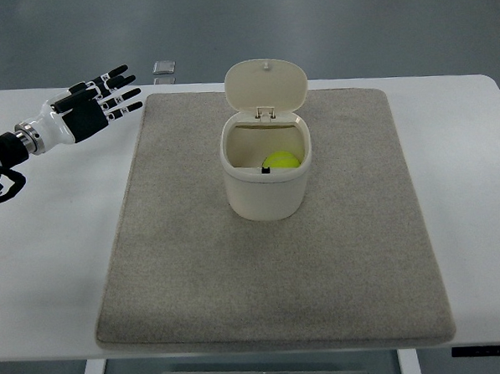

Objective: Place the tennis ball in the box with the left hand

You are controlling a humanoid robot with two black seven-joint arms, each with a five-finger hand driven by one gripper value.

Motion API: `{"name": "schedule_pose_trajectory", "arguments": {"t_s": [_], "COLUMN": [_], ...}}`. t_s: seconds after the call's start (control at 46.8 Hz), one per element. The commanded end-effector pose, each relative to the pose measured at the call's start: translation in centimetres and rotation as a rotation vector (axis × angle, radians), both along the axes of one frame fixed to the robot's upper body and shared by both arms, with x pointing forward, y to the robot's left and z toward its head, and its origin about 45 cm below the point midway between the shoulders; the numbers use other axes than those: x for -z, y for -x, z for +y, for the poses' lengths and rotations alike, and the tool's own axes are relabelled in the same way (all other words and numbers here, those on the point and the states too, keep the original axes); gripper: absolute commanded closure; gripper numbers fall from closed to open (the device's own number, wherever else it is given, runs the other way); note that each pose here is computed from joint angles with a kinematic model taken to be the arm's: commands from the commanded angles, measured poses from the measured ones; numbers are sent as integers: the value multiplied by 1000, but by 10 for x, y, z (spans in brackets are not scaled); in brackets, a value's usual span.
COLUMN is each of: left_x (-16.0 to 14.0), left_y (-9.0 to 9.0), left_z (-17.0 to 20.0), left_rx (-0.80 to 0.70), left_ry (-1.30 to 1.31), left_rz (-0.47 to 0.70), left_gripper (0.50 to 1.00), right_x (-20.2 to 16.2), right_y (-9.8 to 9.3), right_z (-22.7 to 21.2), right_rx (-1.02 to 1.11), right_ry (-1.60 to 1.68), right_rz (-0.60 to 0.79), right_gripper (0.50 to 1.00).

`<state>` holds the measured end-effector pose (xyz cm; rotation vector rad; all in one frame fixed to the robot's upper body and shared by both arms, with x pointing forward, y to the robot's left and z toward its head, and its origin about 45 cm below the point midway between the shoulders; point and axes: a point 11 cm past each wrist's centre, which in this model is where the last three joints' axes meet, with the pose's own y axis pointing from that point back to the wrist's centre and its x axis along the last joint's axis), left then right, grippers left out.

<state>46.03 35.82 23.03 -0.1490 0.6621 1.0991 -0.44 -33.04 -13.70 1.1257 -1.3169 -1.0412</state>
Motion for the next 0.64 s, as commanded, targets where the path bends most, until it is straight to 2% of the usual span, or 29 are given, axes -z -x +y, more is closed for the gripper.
{"name": "schedule_pose_trajectory", "arguments": {"t_s": [0.0, 0.62], "left_x": [-2, -11], "left_y": [-1, -2], "left_z": [-1, 14], "left_rx": [0, -31], "left_ry": [4, -4], "left_rz": [-5, -28], "left_gripper": [504, 504], "right_x": [0, 0], "right_y": [1, 0], "right_z": [2, 6], "right_rx": [-1, -3], "right_ry": [-6, -18], "right_rz": [2, -3], "right_gripper": [599, 599]}}
